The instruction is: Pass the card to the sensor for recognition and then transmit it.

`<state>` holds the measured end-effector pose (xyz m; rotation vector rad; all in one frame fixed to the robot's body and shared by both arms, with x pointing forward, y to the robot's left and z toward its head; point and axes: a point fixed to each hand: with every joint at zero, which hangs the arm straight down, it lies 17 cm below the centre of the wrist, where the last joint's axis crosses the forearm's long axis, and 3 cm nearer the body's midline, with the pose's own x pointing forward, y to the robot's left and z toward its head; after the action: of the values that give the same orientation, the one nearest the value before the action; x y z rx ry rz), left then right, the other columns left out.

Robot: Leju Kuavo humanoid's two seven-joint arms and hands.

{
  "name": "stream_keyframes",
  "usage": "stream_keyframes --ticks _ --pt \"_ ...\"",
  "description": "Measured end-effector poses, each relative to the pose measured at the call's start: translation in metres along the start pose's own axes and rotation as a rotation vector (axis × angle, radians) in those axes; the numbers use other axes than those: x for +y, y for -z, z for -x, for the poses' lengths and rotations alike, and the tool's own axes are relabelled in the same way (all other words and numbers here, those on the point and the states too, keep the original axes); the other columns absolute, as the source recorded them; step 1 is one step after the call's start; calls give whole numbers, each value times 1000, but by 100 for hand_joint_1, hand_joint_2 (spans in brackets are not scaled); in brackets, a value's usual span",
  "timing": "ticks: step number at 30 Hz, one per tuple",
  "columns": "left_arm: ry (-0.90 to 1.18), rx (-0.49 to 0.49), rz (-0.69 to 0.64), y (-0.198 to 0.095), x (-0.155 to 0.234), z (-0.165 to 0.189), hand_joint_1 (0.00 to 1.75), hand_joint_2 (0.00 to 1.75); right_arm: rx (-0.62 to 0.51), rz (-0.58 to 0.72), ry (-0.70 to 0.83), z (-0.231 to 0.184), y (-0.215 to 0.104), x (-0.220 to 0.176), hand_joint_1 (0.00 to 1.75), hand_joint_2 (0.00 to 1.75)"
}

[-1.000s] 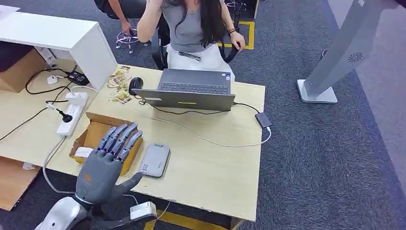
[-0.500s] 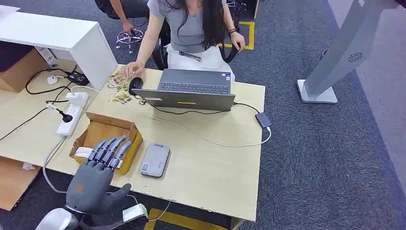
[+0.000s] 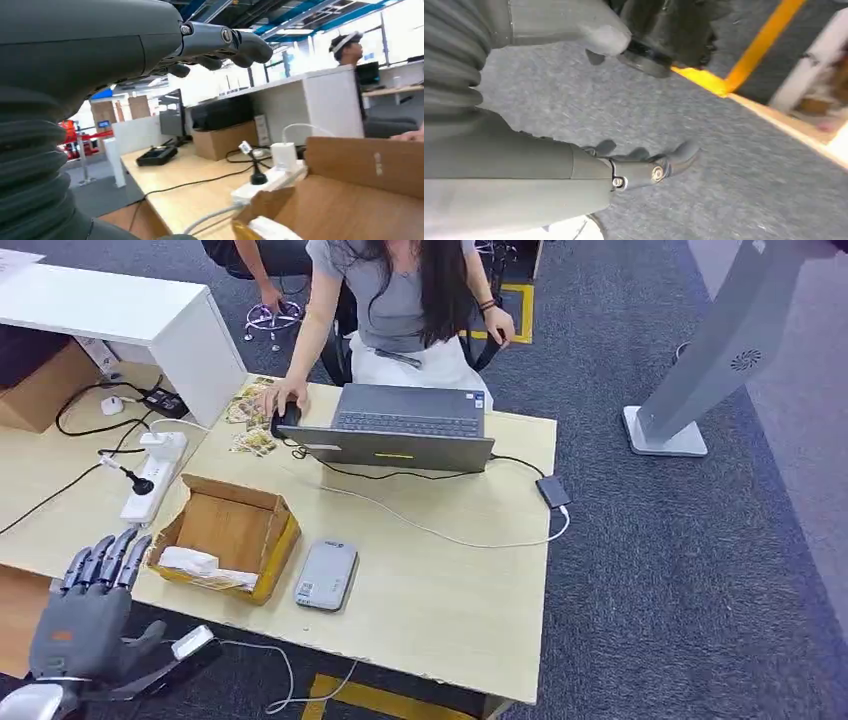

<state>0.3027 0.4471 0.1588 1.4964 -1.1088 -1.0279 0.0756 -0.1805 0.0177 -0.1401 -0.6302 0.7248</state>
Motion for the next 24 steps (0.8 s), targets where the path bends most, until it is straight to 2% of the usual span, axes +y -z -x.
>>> stream_keyframes --ticks 5,16,24 --pt "2 59 25 -6 -10 19 0 175 -56 -3 -25 -14 -12 -3 0 175" --pt "4 94 53 -10 -21 29 0 175 -89 -1 -44 -20 -20 -6 0 175" --pt "9 110 79 -2 -39 35 0 175 -105 -6 -49 -21 -23 -6 0 175"
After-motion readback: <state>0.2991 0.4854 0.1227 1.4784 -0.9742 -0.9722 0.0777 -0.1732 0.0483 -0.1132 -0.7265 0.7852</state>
